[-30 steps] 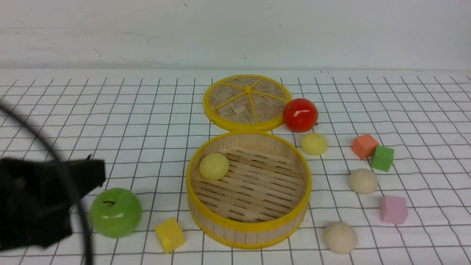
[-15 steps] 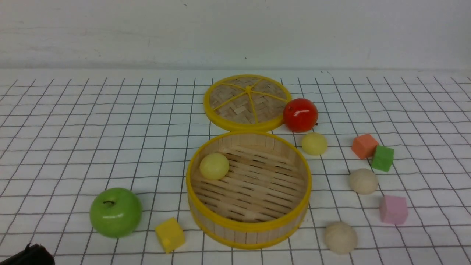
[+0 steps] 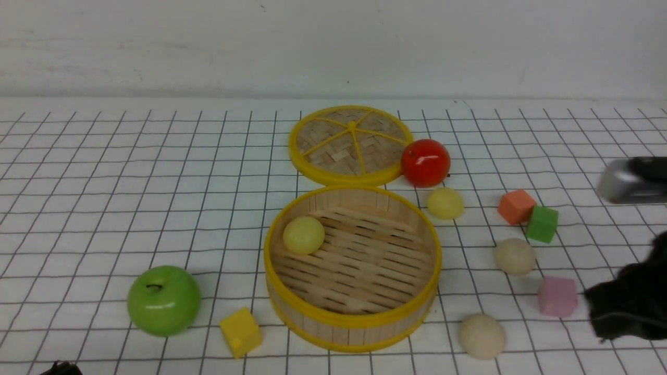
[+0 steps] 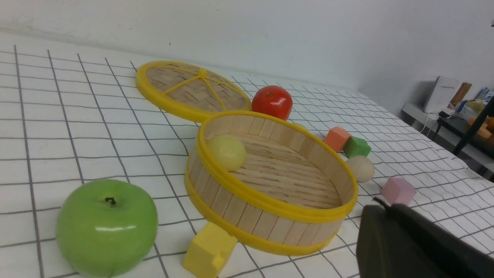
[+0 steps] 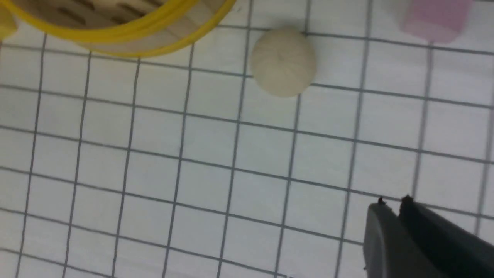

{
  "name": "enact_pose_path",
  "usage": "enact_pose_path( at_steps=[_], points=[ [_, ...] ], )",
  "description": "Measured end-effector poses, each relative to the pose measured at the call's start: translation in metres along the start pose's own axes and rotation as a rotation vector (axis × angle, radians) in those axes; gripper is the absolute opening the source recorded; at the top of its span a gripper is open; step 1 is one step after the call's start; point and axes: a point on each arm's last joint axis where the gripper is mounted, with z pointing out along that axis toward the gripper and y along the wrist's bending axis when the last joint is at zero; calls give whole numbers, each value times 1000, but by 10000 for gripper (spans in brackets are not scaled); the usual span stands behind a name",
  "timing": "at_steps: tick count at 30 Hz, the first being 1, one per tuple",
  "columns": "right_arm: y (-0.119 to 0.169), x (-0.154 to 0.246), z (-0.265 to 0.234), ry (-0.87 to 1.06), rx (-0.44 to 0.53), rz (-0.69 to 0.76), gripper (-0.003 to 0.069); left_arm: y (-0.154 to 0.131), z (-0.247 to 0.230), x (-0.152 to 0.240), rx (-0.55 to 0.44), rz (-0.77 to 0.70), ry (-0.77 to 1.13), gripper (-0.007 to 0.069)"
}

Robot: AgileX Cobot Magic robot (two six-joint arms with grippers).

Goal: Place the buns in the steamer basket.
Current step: Use the right arm to grab a steamed stuffed bun

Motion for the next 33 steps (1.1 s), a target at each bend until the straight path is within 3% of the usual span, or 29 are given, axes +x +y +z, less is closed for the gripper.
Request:
enact_pose_path(
  at_steps=[5, 12, 16, 27, 33],
  points=[
    [20, -25, 51, 112, -7, -28, 114, 0, 0, 1, -1, 0, 3, -13],
    [18, -53, 114, 205, 27, 4, 313, 0, 0, 1, -1, 0, 3, -13],
    [17, -57, 123, 182, 35, 4, 365, 0, 0, 1, -1, 0, 4, -13],
    [14, -58, 143, 199, 49, 10, 312, 0, 0, 1, -1, 0, 6, -13],
    [13, -58, 145, 207, 56, 6, 227, 0, 0, 1, -1, 0, 6, -11]
  ],
)
